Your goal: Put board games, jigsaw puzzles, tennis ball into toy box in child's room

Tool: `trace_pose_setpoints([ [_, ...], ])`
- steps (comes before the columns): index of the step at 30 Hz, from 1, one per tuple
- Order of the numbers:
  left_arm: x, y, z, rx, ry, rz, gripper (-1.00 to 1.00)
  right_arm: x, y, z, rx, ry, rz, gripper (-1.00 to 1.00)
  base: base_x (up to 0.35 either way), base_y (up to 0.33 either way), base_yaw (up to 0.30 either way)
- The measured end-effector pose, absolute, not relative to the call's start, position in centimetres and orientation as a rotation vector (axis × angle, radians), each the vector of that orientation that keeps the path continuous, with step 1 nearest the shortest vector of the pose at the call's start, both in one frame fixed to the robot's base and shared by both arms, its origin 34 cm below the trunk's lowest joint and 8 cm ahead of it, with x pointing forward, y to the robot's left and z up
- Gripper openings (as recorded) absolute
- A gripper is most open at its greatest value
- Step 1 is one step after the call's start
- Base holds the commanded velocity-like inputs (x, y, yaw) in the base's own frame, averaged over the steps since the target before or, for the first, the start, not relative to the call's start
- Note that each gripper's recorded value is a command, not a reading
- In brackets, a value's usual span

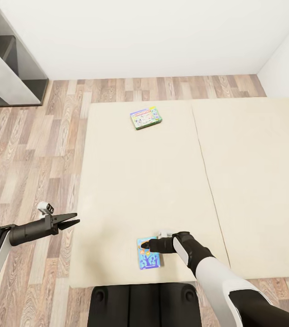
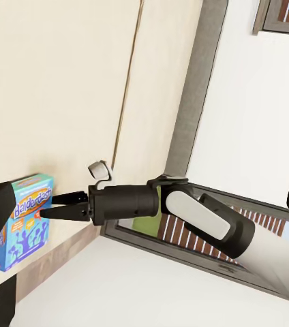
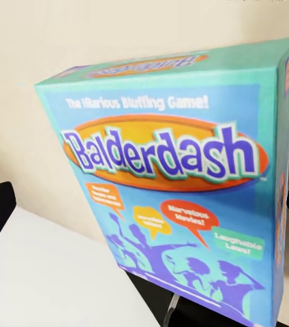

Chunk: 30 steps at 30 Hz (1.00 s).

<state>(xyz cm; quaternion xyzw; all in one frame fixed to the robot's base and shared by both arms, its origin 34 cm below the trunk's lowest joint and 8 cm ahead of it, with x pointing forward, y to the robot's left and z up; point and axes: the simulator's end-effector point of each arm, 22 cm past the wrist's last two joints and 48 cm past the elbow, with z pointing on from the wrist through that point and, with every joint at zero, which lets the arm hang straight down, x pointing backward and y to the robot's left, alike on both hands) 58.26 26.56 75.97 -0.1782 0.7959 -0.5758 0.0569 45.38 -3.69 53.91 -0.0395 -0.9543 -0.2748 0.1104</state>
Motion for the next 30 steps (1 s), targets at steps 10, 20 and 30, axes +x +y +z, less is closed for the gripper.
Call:
trace_pose_setpoints([
  [10, 58.27, 26.56, 75.97, -0.54, 2.414, -1.746, 1.0, 45.39, -3.69, 53.91, -0.116, -2.804, -0.807, 1.0, 0.0, 0.04, 0.0],
  [20, 58.27, 26.57, 75.97, -0.54, 2.414, -1.746, 1.0, 45.39, -3.68, 53.91, -0.116, -2.804, -0.808, 1.0, 0.0, 0.005, 0.0],
  [30, 58.27, 26.57, 75.97, -0.541, 2.413, -1.746, 1.0, 45.39, -3.7, 53.9, -0.116, -2.804, -0.807, 1.0, -0.025, 0.05, 0.0],
])
